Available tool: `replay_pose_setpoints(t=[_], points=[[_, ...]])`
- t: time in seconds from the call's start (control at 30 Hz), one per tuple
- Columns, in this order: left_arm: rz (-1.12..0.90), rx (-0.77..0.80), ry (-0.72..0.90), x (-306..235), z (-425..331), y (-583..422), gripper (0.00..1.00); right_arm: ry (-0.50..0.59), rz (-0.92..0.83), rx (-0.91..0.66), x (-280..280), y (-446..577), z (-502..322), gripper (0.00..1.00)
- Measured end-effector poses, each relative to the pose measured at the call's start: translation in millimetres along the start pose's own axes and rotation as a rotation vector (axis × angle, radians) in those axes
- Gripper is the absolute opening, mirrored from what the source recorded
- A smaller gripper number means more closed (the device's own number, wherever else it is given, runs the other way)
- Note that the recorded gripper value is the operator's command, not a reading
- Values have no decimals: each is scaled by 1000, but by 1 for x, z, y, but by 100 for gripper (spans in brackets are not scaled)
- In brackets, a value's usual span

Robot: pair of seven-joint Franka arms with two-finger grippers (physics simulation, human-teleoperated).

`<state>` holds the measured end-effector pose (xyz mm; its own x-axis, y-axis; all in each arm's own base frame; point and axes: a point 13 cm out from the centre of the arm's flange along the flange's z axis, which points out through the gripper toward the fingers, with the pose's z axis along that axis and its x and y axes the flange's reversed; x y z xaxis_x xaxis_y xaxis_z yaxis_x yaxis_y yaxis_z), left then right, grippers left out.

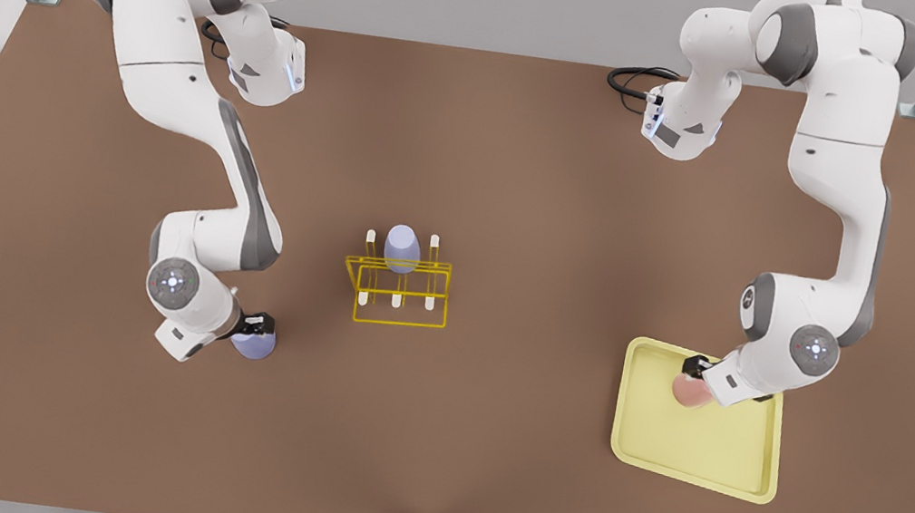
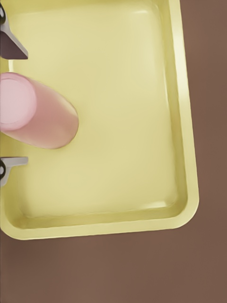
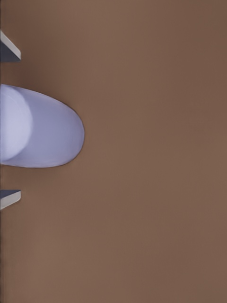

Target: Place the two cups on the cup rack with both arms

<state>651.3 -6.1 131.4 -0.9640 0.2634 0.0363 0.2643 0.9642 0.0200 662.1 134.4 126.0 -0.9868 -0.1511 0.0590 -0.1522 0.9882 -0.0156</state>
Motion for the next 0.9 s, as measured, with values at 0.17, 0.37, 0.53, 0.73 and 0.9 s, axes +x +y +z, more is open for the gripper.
replay_pose_setpoints(t=[0.17, 0.37, 0.53, 0.73, 0.9], points=[[20, 3, 14, 4, 16, 1, 100, 44, 18, 1, 8, 0, 20, 100], [28, 6, 24, 12, 29, 6, 100, 71, 34, 2, 12, -1, 35, 100], [38, 9, 32, 18, 44, 6, 100, 75, 42, 1, 8, 0, 41, 100], [47, 8, 30, 19, 60, 6, 100, 95, 49, 1, 20, 1, 57, 100], [52, 6, 20, 17, 63, 8, 100, 74, 55, 0, 16, 1, 55, 100]])
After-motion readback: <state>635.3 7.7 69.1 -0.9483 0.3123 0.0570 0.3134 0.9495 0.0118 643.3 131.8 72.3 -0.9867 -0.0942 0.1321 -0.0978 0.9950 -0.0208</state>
